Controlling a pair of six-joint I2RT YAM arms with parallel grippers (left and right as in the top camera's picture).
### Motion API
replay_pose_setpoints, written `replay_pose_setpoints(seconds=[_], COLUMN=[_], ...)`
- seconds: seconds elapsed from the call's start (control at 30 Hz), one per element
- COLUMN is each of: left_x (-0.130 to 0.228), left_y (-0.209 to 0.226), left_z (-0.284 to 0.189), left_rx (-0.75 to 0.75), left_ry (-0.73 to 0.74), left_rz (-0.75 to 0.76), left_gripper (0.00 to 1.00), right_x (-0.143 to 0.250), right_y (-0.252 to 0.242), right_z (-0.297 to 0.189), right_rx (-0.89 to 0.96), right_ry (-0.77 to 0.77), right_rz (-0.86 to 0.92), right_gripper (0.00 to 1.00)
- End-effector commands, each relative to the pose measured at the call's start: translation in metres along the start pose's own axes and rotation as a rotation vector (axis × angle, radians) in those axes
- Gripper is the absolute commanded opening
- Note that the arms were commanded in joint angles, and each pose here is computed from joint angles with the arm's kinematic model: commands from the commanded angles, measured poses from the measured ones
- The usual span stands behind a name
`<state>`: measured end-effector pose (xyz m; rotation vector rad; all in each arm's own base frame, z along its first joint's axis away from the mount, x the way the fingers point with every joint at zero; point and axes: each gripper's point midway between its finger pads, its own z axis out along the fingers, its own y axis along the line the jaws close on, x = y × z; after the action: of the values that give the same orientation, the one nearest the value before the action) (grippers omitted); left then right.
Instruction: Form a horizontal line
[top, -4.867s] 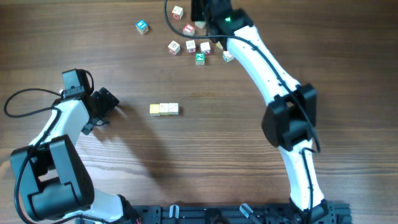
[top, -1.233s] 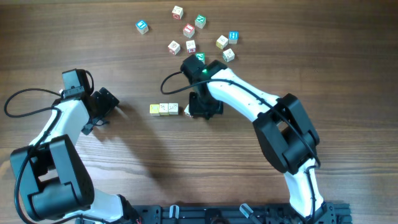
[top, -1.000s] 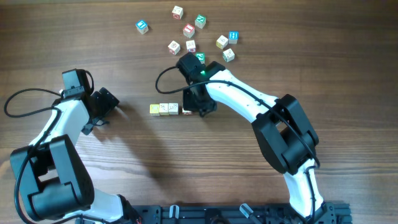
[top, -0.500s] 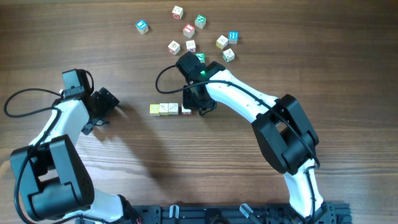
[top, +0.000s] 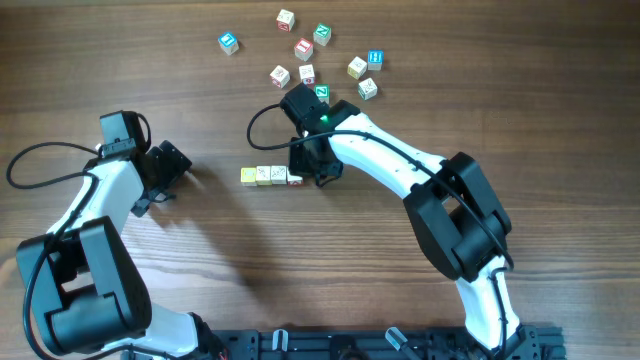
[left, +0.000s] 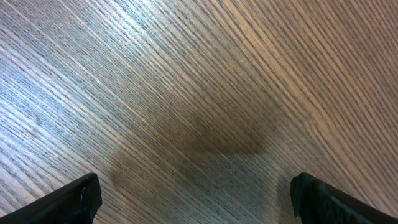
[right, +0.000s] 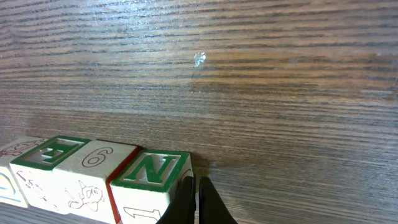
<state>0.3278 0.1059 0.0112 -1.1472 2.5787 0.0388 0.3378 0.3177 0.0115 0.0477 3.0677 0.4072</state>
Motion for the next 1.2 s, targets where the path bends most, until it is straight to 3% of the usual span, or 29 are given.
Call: replay_pose_setpoints(seconds=[0.0, 0.1, 0.33, 0.8, 1.0, 1.17], left_x=[0.001, 0.001, 0.001, 0.001, 0.001, 0.001], left_y=[0.003, 0.003, 0.003, 0.003, 0.003, 0.003], left_z=[0.003, 0.003, 0.003, 0.003, 0.003, 0.003], left_rx=[-0.013, -0.013, -0.013, -0.013, -0.013, -0.013], left_ry=[0.003, 0.003, 0.003, 0.003, 0.003, 0.003], left_rz=[-0.003, -0.003, -0.003, -0.003, -0.003, -0.003], left_gripper=[1.00, 1.00, 1.00, 1.00, 1.00, 1.00], right_x=[0.007, 0.006, 0.018, 0.011, 0.009, 0.037], right_y=[-0.006, -0.024, 0.000, 0.006, -0.013, -0.007], right_z=[0.002, 0.001, 0.002, 0.003, 0.002, 0.000], right_rx=[0.032, 0.121, 0.003, -0.021, 0.076, 0.020], right_ry=[0.019, 0.001, 0.067, 0.043, 0.013, 0.150], right_rz=[0.021, 0.025, 0.017, 0.037, 0.006, -0.026], right_gripper=[0.10, 0.07, 0.04, 0.04, 0.05, 0.04])
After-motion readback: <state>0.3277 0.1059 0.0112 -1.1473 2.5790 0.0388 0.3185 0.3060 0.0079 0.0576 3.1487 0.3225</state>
